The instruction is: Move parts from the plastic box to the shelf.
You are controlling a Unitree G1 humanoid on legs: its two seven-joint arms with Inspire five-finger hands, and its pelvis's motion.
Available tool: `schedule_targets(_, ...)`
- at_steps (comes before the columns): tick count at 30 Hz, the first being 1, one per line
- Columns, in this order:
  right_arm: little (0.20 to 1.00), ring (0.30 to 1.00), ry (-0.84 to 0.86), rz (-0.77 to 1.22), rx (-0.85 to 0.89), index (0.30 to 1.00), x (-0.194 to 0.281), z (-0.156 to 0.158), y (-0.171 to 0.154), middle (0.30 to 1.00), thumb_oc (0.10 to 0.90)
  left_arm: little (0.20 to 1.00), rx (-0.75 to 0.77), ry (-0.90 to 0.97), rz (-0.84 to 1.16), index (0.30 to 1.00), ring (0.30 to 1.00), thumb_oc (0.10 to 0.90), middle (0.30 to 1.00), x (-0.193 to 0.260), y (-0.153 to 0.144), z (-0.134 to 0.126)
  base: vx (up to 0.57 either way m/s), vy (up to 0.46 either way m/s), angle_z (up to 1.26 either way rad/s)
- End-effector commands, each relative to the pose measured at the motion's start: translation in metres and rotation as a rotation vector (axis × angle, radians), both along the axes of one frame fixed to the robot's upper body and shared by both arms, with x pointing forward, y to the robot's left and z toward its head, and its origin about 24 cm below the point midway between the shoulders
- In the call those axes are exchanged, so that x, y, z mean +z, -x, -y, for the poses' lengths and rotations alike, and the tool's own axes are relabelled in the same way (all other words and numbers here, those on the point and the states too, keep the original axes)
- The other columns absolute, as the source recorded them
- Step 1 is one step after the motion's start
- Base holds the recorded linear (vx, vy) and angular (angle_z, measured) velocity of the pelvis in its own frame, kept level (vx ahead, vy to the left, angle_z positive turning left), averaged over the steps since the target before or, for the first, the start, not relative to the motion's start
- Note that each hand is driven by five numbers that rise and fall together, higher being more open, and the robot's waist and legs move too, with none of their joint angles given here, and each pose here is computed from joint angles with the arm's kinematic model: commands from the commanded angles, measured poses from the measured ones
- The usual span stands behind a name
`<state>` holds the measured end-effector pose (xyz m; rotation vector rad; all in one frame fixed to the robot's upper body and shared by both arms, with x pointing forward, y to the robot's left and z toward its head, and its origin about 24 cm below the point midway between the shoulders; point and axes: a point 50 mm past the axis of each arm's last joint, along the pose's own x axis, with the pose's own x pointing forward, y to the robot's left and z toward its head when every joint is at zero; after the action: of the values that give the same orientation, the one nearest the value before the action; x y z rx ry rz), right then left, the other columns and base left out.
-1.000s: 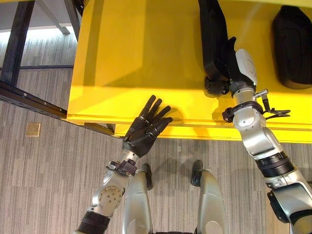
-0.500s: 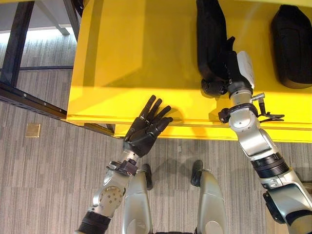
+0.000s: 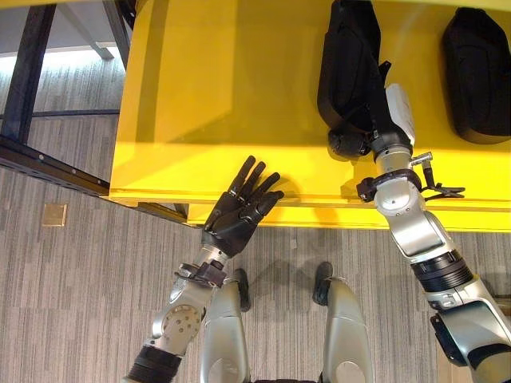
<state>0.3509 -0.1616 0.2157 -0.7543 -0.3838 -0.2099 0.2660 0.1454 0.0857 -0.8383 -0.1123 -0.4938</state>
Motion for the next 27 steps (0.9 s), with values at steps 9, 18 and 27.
schedule_targets(9, 1.000, 1.000, 0.259, 0.016, -0.042, 1.000, 0.011, 0.003, 0.002, 1.000, 0.900, 1.000, -0.026, 0.070, 0.127, 1.000, 1.000, 0.900, 1.000, 0.027, 0.000, 0.011, 0.00, 0.000, 0.00)
schedule_targets(18, 1.000, 1.000, 0.606, -0.056, -0.112, 1.000, 0.020, 0.023, 0.007, 1.000, 0.900, 1.000, -0.024, 0.057, 0.115, 1.000, 1.000, 0.900, 1.000, 0.023, 0.003, 0.002, 0.00, 0.000, 0.00)
schedule_targets(27, 1.000, 1.000, 0.748, -0.077, -0.145, 1.000, 0.020, 0.033, 0.010, 1.000, 0.900, 1.000, -0.023, 0.039, 0.109, 1.000, 1.000, 0.900, 1.000, 0.020, 0.005, -0.004, 0.01, -0.010, -0.01)
